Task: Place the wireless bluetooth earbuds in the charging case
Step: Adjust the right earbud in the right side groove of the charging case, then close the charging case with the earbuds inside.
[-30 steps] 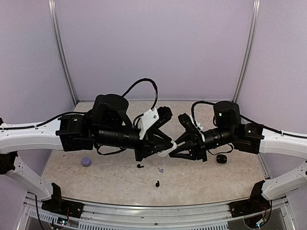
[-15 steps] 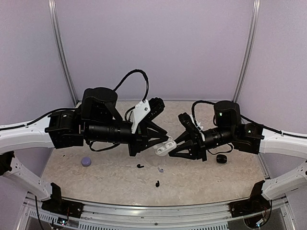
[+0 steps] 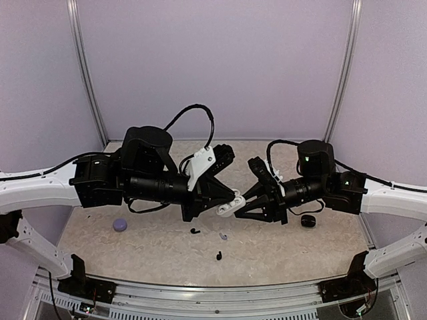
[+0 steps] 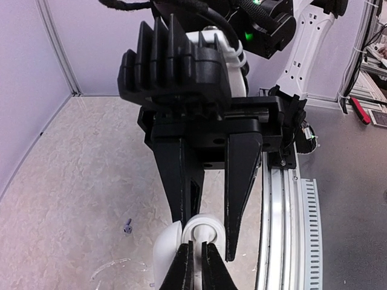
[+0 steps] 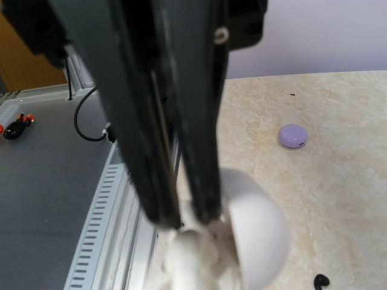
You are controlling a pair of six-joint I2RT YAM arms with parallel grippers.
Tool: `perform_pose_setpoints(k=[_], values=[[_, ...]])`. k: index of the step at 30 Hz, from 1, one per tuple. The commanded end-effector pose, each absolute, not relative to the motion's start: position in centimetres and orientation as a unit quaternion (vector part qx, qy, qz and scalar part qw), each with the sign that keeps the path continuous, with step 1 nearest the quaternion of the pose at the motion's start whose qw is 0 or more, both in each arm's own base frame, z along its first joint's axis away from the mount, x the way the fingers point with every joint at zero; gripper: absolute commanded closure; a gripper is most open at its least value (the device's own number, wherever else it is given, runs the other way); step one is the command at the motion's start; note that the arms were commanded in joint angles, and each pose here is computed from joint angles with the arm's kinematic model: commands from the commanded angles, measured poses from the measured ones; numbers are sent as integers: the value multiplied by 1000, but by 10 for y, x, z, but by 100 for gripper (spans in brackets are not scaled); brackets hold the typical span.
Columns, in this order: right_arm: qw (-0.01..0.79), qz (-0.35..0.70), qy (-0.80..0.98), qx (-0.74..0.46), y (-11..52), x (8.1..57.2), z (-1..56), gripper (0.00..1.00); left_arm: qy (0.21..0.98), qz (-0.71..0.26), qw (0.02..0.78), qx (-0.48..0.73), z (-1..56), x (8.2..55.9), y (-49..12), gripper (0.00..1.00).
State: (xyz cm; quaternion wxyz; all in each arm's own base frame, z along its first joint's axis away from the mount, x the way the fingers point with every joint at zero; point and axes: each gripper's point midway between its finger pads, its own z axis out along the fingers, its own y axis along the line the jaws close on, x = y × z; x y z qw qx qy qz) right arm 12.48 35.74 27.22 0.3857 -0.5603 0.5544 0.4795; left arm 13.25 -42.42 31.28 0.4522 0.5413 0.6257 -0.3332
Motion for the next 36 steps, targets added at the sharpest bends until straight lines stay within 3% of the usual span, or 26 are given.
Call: perform_pose_setpoints(k=[1,6,18,23,25,28,34,36], values=[[404,485,532,-565,358,119,288,100,623,-336,449,546,314,132,-429,93],[406,486,530,-564,358,119,290,100,629,-329,442,549,305,133,-430,100],[415,490,521,-562,356,117,299,100,644,-308,405,572,273,134,-436,100],[410,483,535,-559,355,120,287,100,609,-330,464,552,317,133,-430,99],[410,483,537,-557,354,121,286,100,589,-343,498,537,341,131,-420,91],[415,481,540,-552,354,123,288,100,571,-348,536,515,370,130,-401,71],[417,485,537,-549,355,125,292,100,588,-349,542,489,359,137,-377,24],[419,488,534,-549,355,124,296,100,590,-358,534,489,350,135,-374,4]])
